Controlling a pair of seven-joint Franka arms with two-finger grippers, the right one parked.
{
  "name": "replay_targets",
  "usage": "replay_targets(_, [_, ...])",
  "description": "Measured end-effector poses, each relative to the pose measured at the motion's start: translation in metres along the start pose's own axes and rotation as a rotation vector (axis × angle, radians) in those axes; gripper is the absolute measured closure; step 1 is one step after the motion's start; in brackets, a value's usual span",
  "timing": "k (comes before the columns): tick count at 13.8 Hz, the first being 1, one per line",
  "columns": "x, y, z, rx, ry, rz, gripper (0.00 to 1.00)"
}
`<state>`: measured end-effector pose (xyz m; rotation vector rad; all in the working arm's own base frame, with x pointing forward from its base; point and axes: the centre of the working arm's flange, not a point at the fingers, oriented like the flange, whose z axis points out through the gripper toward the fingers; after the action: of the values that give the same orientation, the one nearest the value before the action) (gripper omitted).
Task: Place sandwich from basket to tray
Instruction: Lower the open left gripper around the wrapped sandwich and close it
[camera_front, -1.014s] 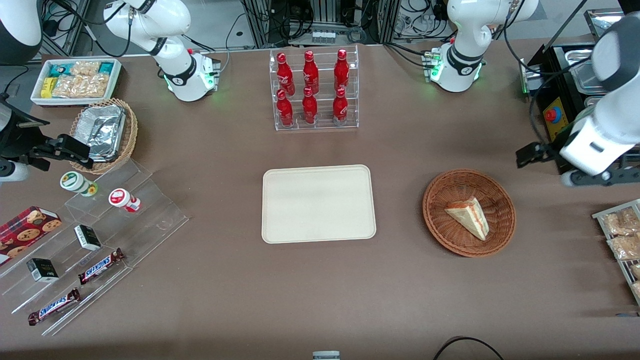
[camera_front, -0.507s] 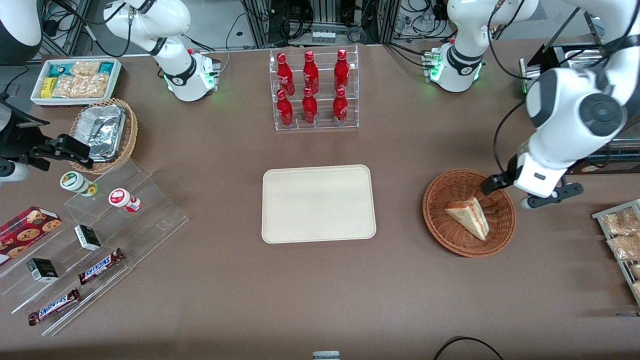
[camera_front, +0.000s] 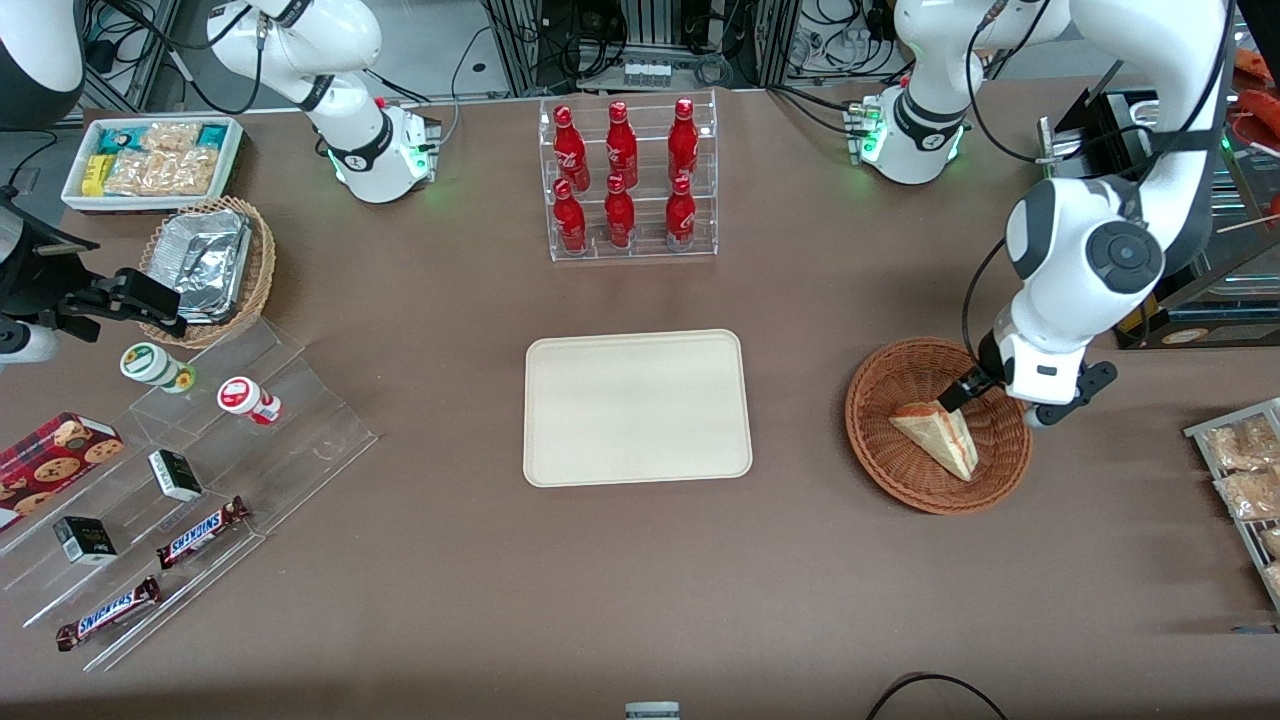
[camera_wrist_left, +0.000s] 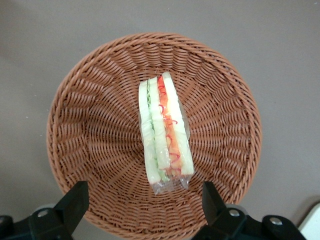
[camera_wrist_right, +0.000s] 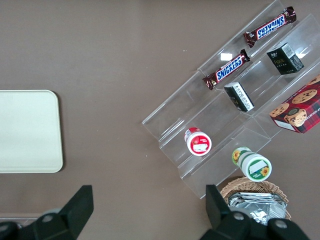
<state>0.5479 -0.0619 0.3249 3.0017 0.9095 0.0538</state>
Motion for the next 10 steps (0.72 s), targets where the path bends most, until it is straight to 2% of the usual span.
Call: replay_targets(10, [0.004,0.005,0.056,-0.012,-0.007,-0.064,0.00])
